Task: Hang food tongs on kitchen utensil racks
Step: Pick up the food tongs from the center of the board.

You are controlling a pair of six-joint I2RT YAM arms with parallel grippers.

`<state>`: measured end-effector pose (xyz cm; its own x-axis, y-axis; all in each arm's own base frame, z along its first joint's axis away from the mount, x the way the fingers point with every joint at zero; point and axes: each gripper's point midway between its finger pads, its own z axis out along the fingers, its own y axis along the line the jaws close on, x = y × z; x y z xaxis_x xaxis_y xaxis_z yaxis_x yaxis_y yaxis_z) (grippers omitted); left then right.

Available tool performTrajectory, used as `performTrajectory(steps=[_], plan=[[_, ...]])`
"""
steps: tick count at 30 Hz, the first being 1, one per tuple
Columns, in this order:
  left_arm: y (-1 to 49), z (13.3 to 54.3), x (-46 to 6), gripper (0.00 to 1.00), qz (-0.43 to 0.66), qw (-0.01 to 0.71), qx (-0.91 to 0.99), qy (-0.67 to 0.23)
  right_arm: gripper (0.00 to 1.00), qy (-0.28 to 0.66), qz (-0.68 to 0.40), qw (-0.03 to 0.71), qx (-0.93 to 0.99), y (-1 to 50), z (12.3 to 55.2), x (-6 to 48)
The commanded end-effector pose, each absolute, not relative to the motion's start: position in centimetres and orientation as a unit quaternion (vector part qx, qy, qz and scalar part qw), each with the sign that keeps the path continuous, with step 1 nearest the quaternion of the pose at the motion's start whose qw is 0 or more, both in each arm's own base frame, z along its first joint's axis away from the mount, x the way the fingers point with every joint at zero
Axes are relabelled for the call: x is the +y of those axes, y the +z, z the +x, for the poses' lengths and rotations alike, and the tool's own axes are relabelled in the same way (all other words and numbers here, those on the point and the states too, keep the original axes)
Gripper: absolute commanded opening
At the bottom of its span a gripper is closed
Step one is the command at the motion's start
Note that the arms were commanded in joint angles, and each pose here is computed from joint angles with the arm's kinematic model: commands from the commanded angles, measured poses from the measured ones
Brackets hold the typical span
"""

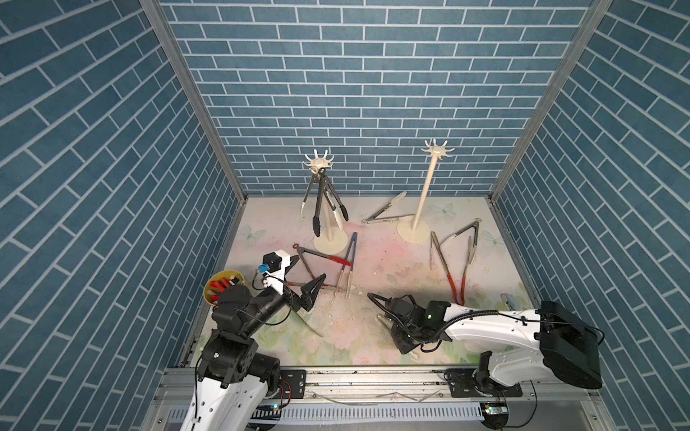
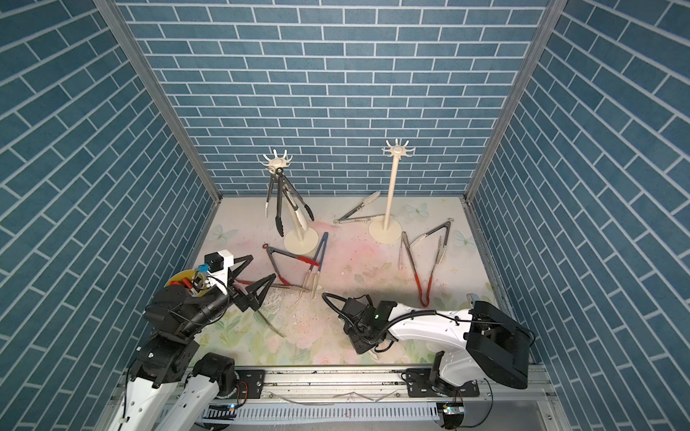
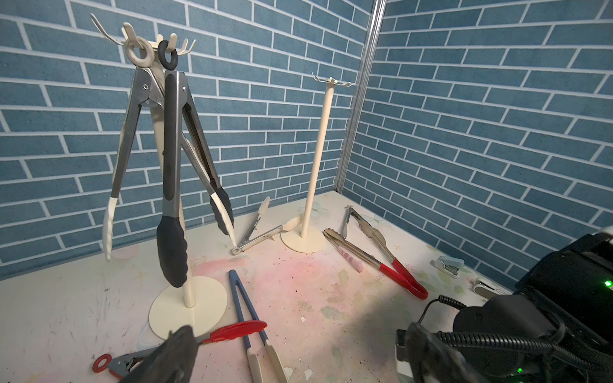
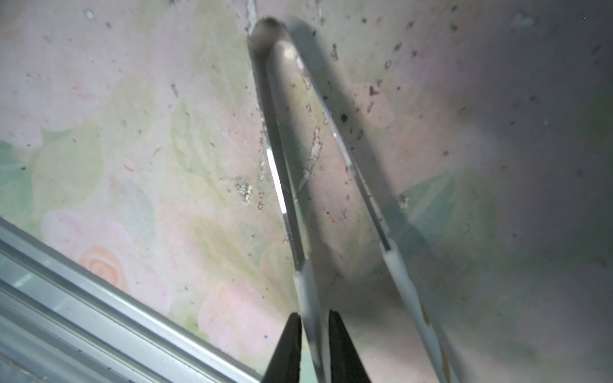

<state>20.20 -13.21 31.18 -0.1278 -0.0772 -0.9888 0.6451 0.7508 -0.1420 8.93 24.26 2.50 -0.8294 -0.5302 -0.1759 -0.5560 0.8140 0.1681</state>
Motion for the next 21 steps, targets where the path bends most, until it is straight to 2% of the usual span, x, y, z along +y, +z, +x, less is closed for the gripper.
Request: performTrajectory(steps=[1, 21], plan=[[32.4, 19.9, -13.1, 0.99, 0.209, 0.639, 0.684, -0.284, 0.17, 0.093, -0.268, 0.06, 0.957, 1.8, 9.0, 23.9], [32.4, 19.8, -13.1, 0.99, 0.208, 0.64, 0.683, -0.285, 0.03, 0.072, -0.301, 0.099, 0.946, 3.0, 11.3, 25.6]])
